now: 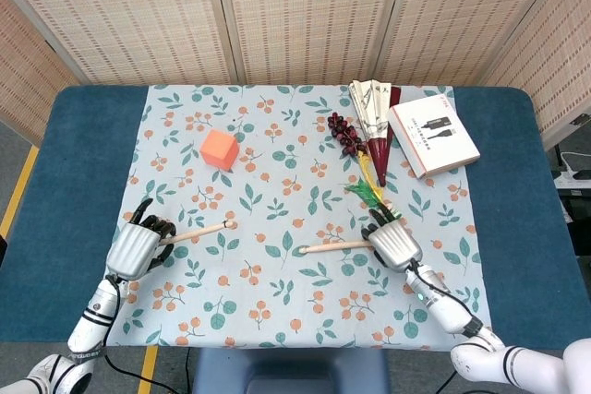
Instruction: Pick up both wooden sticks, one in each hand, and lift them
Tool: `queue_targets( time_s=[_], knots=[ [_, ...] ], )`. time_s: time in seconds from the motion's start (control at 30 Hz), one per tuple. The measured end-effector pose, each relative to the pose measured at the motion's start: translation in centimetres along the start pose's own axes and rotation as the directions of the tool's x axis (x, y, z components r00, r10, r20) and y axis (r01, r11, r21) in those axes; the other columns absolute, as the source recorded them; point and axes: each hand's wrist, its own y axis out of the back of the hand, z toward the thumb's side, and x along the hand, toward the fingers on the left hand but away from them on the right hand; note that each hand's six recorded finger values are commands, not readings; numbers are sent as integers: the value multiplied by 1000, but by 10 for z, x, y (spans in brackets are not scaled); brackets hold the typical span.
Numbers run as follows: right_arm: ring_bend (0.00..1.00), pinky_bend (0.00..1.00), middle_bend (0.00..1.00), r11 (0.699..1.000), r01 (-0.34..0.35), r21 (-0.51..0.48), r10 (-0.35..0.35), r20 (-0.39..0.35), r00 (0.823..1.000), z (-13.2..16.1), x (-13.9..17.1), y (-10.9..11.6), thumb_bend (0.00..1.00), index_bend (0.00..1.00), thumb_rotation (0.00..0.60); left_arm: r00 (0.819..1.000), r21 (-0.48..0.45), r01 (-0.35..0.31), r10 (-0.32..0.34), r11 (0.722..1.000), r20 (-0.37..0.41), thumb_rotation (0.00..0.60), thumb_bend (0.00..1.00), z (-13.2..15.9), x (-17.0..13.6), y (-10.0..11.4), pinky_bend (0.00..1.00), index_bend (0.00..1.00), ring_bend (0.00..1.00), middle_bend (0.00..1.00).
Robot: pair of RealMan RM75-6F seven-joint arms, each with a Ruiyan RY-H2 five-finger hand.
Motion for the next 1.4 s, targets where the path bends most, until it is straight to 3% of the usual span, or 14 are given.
queue_targets(
  time_s=[0.3,0.47,0.57,0.83,1.07,1.27,1.4],
  knots=[
    [205,101,532,999,-16,44,15,11,1000,4,-3,-2,353,541,600,1000,-14,1,-1,1000,-18,600,532,-10,-3,-3,122,842,438,827],
    [357,166,666,998,-22,60,21,19,1000,5,-4,-4,353,696,600,1000,-15,4,-4,1000,-21,600,532,-14,-3,-4,120,842,438,827],
    [461,233,758,998,7,58,-7,15,1000,6,-4,1,356,812,600,1000,-12,2,-2,1000,-23,600,532,-15,-3,-3,120,842,438,827],
    [554,292,853,993,119,12,-120,7,993,4,8,20,372,955,600,999,-8,-1,1,1000,-44,600,533,-18,-1,-2,121,842,450,831],
    [584,316,872,979,187,-81,-188,-8,982,5,17,38,380,979,600,998,-43,4,-7,999,-58,600,534,-16,6,2,164,848,480,842],
    [588,321,873,949,241,-204,-257,-57,965,18,12,63,396,979,600,997,-134,-40,31,990,-68,600,534,2,22,21,196,851,501,845],
    [588,321,878,917,269,-294,-312,-110,944,33,7,83,443,982,600,998,-216,-49,38,975,-56,600,534,25,33,38,203,852,510,847]
  ],
)
